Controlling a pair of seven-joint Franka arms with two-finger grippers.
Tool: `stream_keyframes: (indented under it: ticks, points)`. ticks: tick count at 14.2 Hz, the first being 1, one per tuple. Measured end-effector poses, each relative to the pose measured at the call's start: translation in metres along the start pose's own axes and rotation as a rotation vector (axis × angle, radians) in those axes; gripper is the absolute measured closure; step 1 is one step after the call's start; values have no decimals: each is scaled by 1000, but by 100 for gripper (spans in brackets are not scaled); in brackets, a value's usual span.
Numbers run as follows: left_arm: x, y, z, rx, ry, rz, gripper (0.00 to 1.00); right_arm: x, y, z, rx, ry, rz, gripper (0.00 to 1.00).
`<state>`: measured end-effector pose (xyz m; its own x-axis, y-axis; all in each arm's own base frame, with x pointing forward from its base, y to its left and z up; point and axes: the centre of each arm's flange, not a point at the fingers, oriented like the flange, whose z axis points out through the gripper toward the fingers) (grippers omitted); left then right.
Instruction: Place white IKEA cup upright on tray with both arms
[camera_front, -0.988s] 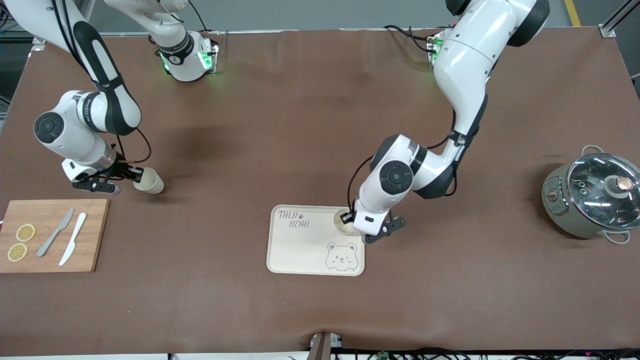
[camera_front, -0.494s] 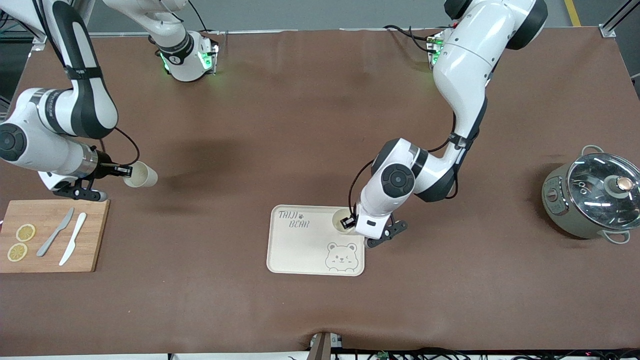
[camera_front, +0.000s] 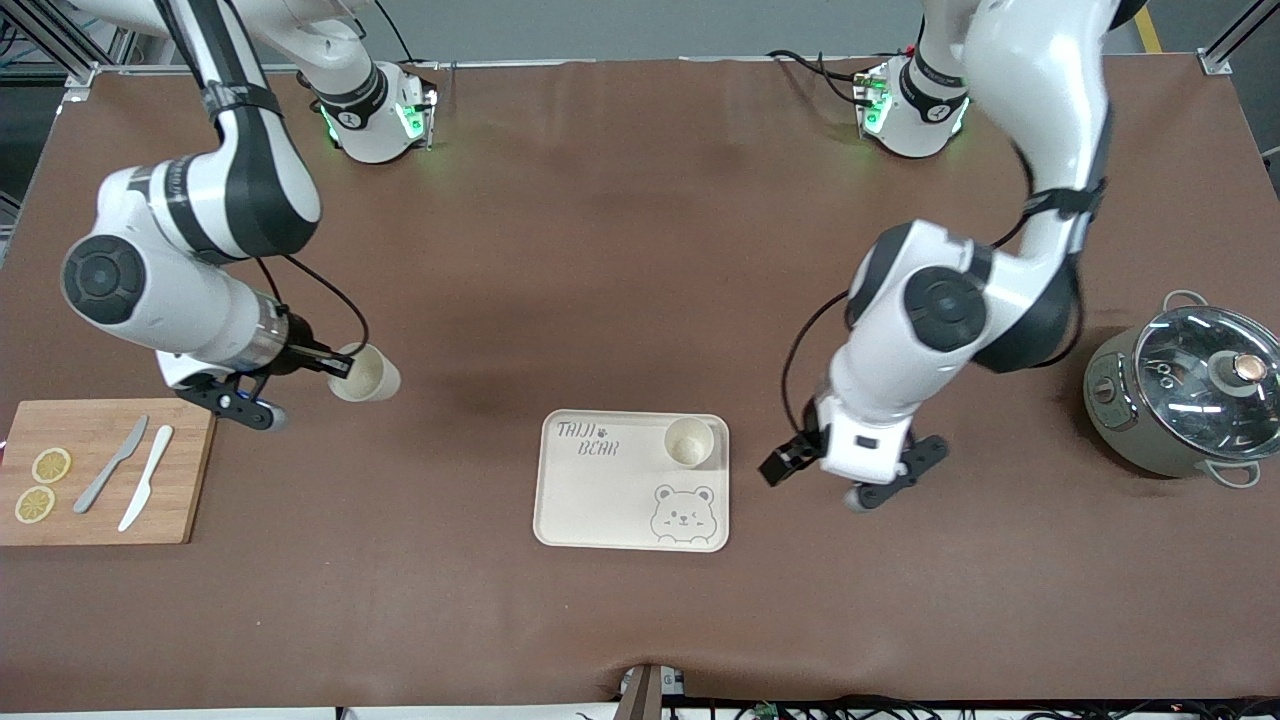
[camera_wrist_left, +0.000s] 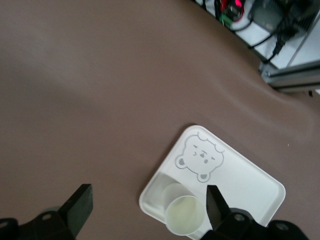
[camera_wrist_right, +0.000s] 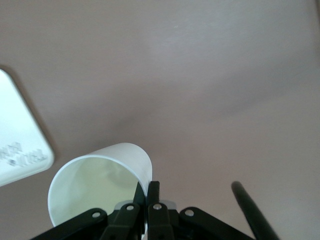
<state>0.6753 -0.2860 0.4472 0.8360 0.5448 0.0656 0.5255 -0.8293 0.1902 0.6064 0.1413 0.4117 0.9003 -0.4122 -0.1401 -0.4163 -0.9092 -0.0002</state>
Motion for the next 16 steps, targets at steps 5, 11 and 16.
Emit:
stream_keyframes:
  ticks: [5, 11, 16]
  points:
    - [49, -61, -66, 63, -6, -23, 0, -26, -107, 36, -3, -4, 171, 97]
    - [110, -153, -136, 104, -8, 74, 0, -28, -179, 72, 53, 40, 273, 97]
    - [108, -179, -165, 137, -49, 182, 0, -46, -222, 121, 119, 90, 308, 97]
